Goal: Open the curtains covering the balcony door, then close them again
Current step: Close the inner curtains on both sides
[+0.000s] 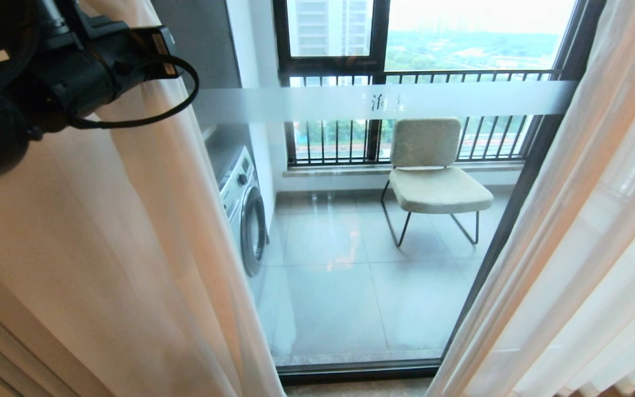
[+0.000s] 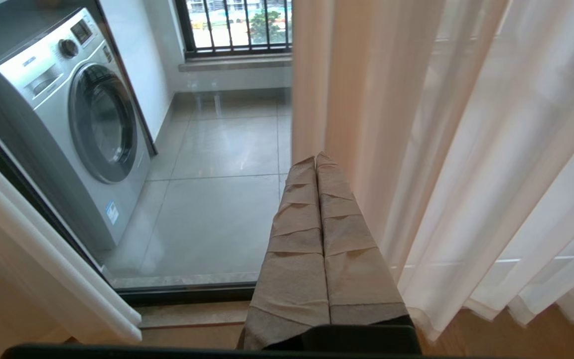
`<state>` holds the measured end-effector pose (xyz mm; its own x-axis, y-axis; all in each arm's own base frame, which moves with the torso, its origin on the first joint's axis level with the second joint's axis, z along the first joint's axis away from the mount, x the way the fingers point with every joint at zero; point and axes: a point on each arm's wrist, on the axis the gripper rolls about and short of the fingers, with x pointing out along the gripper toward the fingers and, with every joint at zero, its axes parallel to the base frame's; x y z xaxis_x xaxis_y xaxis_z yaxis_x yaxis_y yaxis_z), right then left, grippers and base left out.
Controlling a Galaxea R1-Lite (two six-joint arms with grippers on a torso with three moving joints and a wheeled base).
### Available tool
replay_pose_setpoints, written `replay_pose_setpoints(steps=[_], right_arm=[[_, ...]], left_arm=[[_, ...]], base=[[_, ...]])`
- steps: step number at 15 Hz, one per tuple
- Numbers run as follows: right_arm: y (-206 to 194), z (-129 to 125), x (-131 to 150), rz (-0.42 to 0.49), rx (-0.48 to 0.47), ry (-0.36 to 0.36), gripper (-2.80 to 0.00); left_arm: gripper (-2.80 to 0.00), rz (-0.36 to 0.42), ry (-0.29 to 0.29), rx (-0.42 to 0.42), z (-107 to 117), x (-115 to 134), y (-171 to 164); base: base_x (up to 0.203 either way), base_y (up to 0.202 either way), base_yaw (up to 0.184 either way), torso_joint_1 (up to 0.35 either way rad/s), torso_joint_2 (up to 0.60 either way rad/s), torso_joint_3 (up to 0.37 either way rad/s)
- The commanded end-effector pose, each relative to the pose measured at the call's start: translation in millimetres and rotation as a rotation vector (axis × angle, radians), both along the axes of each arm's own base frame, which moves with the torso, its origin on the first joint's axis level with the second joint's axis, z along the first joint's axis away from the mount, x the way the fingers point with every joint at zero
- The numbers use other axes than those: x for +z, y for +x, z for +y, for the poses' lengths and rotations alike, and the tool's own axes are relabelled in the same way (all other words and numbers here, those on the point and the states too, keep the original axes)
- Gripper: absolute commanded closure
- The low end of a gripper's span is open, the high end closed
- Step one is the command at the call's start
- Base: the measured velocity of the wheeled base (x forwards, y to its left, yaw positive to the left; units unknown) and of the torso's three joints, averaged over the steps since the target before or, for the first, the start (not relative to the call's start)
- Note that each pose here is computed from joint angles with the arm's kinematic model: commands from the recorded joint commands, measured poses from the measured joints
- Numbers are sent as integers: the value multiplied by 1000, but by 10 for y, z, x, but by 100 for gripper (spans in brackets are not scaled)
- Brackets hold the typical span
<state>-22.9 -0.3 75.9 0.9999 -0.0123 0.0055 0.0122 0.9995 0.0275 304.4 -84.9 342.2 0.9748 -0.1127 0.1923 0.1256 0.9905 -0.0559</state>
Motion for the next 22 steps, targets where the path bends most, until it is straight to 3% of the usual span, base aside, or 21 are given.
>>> replay_pose_setpoints(steps=[1, 22], right_arm=[[1, 0, 1, 1, 0, 0, 0], [1, 0, 1, 1, 0, 0, 0]], left_arm=[[0, -3, -1, -1, -4, 4, -5], [0, -19, -5, -27, -53, 57, -79]], base=[[0, -186, 0, 5, 0, 0], [0, -189, 2, 2, 2, 3]])
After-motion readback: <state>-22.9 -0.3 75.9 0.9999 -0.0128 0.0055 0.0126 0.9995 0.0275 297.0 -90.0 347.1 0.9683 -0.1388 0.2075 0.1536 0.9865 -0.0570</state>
